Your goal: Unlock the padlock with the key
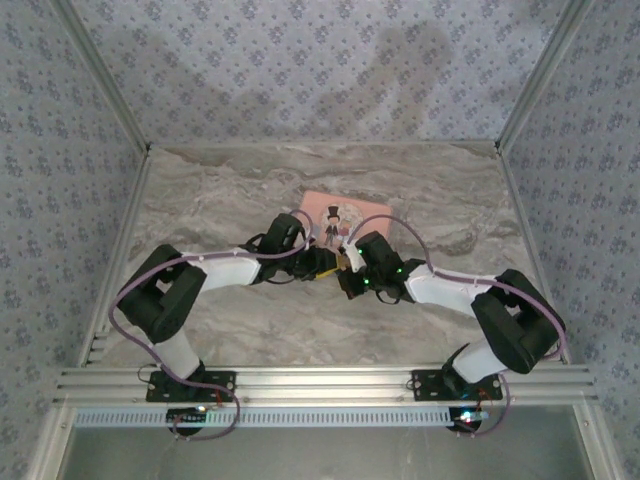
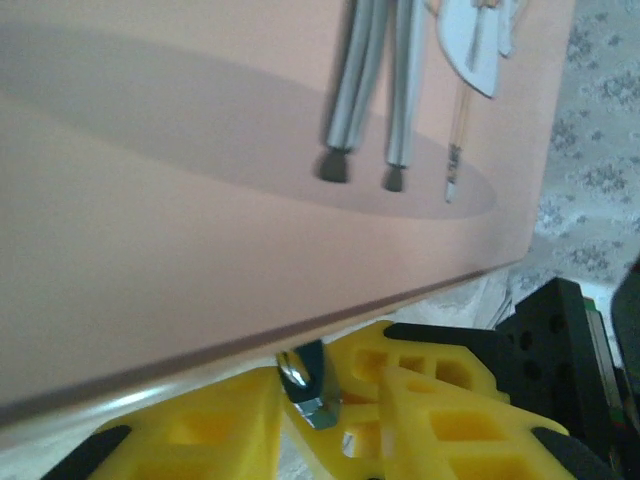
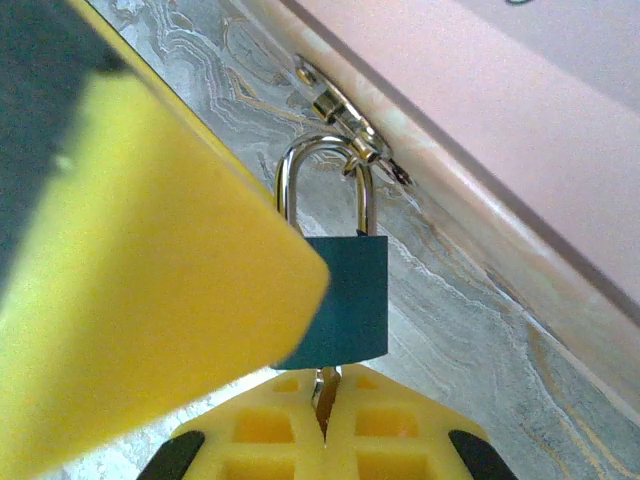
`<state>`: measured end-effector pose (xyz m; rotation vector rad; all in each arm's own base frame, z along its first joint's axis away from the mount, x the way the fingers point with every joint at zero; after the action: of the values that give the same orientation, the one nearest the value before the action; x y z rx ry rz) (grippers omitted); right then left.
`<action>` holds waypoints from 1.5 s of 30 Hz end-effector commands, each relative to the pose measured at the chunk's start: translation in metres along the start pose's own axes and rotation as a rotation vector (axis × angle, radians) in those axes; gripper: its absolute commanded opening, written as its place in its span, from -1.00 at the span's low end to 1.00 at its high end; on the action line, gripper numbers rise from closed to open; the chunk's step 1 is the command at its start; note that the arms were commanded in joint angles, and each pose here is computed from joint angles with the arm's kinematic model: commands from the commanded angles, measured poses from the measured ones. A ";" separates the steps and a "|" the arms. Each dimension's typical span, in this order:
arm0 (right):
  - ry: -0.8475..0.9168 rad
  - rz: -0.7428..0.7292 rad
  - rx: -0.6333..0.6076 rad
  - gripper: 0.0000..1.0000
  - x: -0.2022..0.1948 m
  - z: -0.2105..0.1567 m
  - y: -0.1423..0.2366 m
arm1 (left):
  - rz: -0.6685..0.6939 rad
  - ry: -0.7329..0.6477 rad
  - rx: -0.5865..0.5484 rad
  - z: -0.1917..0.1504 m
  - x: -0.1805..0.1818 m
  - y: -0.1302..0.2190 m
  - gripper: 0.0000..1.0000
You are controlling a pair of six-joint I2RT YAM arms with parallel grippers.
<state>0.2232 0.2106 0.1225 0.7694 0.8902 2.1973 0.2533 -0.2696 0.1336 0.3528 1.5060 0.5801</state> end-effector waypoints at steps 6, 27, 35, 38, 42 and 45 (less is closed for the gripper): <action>-0.037 -0.025 0.053 -0.99 -0.003 -0.012 -0.003 | -0.017 0.007 0.013 0.001 -0.002 -0.002 -0.54; -0.030 -0.059 0.061 -0.36 -0.004 -0.016 0.003 | 0.030 0.091 0.066 -0.002 0.022 -0.023 -1.00; -0.092 -0.064 0.004 -0.26 -0.014 -0.021 0.024 | 0.029 0.112 0.085 -0.005 0.033 -0.020 -1.00; -0.105 -0.076 -0.001 -0.27 -0.017 -0.020 0.025 | 0.044 0.105 0.096 -0.007 0.039 -0.019 -1.00; -0.125 -0.103 0.001 -0.33 -0.023 -0.016 0.021 | 0.083 0.111 0.097 -0.009 0.045 -0.017 -0.65; -0.133 -0.107 -0.002 -0.33 -0.024 -0.014 0.019 | 0.107 0.107 0.082 -0.010 0.046 -0.013 -0.52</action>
<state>0.2178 0.1769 0.1225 0.8151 0.8440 2.0615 0.2637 -0.2745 0.1210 0.3250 1.4488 0.5406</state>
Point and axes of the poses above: each hand's point on the last joint's axis, 136 mm out from that joint toward the fingers, its own y axis back along the fingers, its own x axis along the line the jaws close on, z = x × y, the point moved 9 cm from there along y, back along the fingers, and after that the axes turned 4 degrees about y, right-handed, at the moved point
